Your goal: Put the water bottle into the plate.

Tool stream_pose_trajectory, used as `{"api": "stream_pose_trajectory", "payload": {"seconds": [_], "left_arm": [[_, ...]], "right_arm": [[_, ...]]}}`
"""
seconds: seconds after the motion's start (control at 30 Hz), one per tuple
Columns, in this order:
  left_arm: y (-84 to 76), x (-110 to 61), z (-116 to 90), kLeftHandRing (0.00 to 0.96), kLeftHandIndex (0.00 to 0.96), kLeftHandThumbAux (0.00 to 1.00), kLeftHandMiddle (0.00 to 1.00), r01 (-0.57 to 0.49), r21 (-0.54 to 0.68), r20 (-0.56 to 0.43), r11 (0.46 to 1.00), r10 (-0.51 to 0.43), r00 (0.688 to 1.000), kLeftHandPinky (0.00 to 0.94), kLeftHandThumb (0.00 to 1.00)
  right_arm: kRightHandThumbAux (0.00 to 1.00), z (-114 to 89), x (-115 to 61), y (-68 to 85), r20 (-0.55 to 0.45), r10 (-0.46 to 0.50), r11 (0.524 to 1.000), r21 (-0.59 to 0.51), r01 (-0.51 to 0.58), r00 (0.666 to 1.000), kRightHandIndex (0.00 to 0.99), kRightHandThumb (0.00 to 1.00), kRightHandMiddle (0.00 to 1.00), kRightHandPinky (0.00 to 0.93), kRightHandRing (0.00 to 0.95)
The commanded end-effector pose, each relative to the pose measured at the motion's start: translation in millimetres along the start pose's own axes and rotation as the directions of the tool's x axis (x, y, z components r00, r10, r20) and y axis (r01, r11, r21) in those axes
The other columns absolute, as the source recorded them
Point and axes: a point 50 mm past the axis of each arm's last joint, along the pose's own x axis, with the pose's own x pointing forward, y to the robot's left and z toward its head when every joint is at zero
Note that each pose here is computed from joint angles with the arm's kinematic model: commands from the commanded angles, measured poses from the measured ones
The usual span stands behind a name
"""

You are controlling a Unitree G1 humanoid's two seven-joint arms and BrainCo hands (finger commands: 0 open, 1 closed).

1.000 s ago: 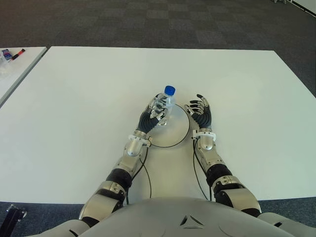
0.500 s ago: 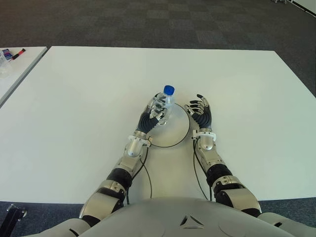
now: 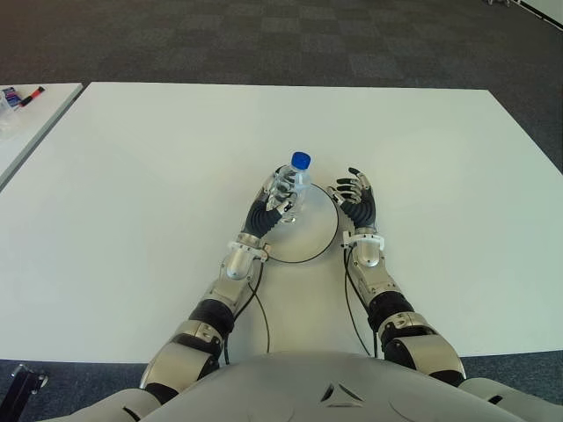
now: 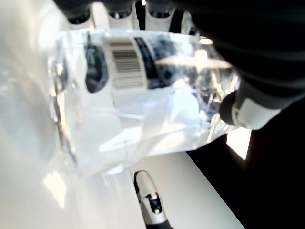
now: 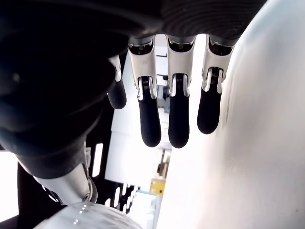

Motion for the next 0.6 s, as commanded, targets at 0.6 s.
{"api": "stream_pose_trajectory", "payload": {"seconds": [0.6], "left_arm": [[3.5,-7.3,-7.3,0.16,0.093,0.375,0.173,0.025,0.017,-0.059,1.0,-0.024,0.998,0.194,0.687]], "right_arm": [[0.757,-21.7,-13.2,1.8,-0.112,0.009,1.0,-0.018,-0.011,0.994,0.162,0.765,0.397,0.4,0.401]]}}
